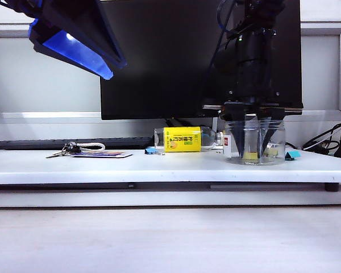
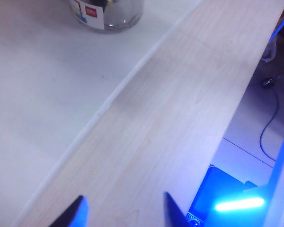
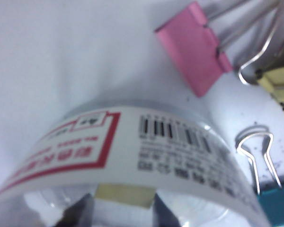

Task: Take the clips out of the round transparent plastic box and place them on the table.

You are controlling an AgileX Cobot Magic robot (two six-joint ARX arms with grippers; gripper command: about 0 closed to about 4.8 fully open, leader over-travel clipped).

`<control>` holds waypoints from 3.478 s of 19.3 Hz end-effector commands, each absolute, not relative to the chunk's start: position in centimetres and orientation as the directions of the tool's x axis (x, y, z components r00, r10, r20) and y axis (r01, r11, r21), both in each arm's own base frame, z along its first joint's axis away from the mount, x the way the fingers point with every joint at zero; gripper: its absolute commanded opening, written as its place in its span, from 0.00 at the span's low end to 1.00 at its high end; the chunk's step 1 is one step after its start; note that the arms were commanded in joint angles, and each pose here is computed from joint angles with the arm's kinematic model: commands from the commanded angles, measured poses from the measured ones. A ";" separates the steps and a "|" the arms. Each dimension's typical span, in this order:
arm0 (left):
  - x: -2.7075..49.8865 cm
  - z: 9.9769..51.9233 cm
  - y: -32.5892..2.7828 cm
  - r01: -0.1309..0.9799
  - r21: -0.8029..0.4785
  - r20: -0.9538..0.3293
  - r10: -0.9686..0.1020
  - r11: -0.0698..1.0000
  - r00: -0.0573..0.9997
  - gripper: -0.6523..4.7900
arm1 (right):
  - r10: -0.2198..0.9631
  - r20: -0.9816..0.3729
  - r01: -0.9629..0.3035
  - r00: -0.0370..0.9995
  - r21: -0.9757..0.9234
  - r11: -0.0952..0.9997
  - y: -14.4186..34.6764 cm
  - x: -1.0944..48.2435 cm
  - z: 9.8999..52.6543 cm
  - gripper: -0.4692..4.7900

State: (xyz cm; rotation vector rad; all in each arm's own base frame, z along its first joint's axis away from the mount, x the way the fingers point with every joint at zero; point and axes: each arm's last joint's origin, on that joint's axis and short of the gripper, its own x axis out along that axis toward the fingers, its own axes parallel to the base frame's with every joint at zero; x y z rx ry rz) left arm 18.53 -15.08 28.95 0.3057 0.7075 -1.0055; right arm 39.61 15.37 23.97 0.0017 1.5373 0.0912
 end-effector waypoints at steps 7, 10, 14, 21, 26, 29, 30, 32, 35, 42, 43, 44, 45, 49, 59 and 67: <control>18.6 29.2 -15.1 0.856 -0.074 -0.654 -0.673 0.512 0.346 0.51 | 0.064 -0.997 -0.058 0.046 0.061 0.996 15.5 39.8 23.9 0.31; 18.6 29.2 -15.2 0.856 -0.072 -0.650 -0.675 0.511 0.348 0.51 | 0.062 -0.997 -0.083 0.042 0.059 0.995 15.4 39.7 24.0 0.43; 18.7 29.3 -15.2 0.857 -0.066 -0.639 -0.681 0.511 0.356 0.51 | 0.072 -0.995 -0.085 0.067 0.067 0.994 15.5 39.9 24.5 0.50; 18.7 29.3 -15.2 0.857 -0.065 -0.638 -0.682 0.511 0.357 0.51 | 0.105 -0.984 0.018 0.141 0.109 0.994 15.8 40.6 24.6 0.49; 18.7 29.4 -15.3 0.858 -0.062 -0.633 -0.685 0.510 0.361 0.51 | 0.115 -0.980 0.019 0.164 0.120 0.993 16.0 40.8 24.6 0.47; 18.7 29.4 -15.3 0.858 -0.063 -0.634 -0.684 0.510 0.361 0.51 | 0.130 -0.975 0.004 0.182 0.133 0.991 16.4 41.0 24.5 0.47; 18.7 29.4 -15.3 0.858 -0.063 -0.634 -0.684 0.510 0.361 0.51 | 0.132 -0.974 -0.006 0.183 0.133 0.991 16.6 41.1 24.3 0.47; 18.7 29.4 -15.3 0.858 -0.063 -0.634 -0.684 0.510 0.360 0.51 | 0.130 -0.975 -0.016 0.178 0.130 0.991 16.7 41.2 23.9 0.47; 18.7 29.4 -15.2 0.858 -0.064 -0.635 -0.684 0.510 0.360 0.51 | 0.125 -0.979 -0.036 0.163 0.120 0.992 16.7 41.2 23.5 0.46; 18.7 29.3 -15.2 0.858 -0.065 -0.637 -0.683 0.510 0.358 0.51 | 0.110 -0.985 -0.064 0.129 0.103 0.993 16.6 41.0 22.5 0.35; 18.7 29.3 -15.2 0.858 -0.065 -0.637 -0.683 0.510 0.358 0.51 | 0.108 -0.986 -0.065 0.125 0.101 0.993 16.6 40.9 22.5 0.35; 18.7 29.3 -15.2 0.857 -0.065 -0.637 -0.682 0.510 0.358 0.51 | 0.108 -0.986 -0.071 0.125 0.100 0.992 16.6 40.9 22.5 0.35; 18.7 29.3 -15.2 0.858 -0.065 -0.637 -0.683 0.510 0.358 0.51 | 0.109 -0.986 -0.073 0.125 0.100 0.992 16.6 40.9 22.5 0.35; 18.7 29.3 -15.2 0.858 -0.066 -0.639 -0.682 0.510 0.357 0.51 | 0.096 -0.991 -0.077 0.094 0.089 0.993 16.5 40.6 22.5 0.35; 18.7 29.3 -15.2 0.858 -0.066 -0.639 -0.682 0.510 0.356 0.51 | 0.052 -0.998 -0.179 0.039 0.044 0.983 16.1 40.0 22.7 0.39; 18.7 29.3 -15.2 0.858 -0.067 -0.639 -0.682 0.510 0.356 0.51 | 0.042 -0.996 -0.226 0.084 0.022 0.974 15.7 39.4 24.7 0.39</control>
